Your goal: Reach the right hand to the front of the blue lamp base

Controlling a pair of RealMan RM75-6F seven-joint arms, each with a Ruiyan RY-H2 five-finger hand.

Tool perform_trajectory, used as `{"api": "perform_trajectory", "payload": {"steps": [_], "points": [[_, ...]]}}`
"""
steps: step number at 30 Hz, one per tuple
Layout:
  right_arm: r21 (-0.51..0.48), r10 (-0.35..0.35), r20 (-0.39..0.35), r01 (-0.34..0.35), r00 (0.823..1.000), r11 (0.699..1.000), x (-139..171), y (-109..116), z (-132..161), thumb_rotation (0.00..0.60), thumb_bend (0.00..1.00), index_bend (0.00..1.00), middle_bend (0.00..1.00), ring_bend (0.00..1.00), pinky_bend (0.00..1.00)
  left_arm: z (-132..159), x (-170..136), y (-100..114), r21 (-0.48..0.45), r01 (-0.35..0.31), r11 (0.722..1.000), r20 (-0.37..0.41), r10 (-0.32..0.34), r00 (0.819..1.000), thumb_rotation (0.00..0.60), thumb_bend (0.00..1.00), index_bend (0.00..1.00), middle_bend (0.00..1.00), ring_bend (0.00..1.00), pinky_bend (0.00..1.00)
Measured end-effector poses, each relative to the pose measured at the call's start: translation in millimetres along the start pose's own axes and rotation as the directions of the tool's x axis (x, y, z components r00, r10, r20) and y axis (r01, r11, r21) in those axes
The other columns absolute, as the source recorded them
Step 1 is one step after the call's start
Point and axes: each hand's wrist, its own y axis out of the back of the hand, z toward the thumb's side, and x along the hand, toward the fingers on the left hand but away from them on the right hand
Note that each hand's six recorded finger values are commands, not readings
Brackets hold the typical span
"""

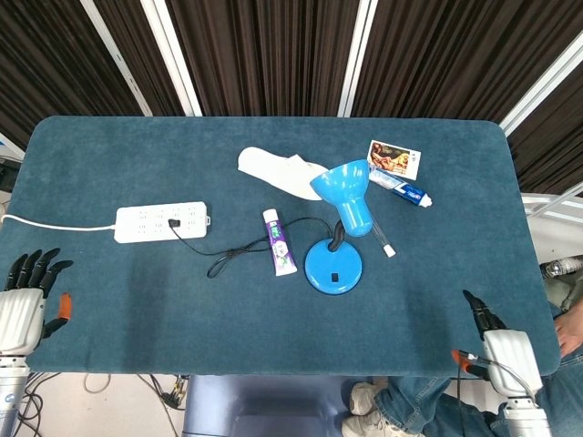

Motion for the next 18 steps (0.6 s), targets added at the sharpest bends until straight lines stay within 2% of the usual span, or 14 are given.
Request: {"api": "perform_trajectory", "payload": {"steps": [4,9,18], "points": [[0.001,0.071,-0.064,-0.071,0.995,0.997,-19,-8,18,0.6,0.32,0.01,0.39,0.62,1.0,0,0,0,-0.001,-0.002,1.0,-0.003,0.002,1.0,0.6,0.57,0.21,0.07,0.01,0.0],[0.033,0.113,-0.136,-0.109,0.984,0.993,-44,-15,49,0.6,0.38,0.01,0.5,0.69,1.0,-1,0,0,-0.002,0.001,1.0,-0.004,-0.001,1.0,0.6,0.57,0.21,0.07,0.01,0.0],[0.042,0.215,-0.182,-0.211,0.96,0.977,-76,-48,104,0.6,0.4,0.01,0.55,0.73,1.0,-1,1,0,-0.01,0.003,1.0,-0.01,-0.003,1.0,0.6,0.57,0.21,0.07,0.01,0.0]]}}
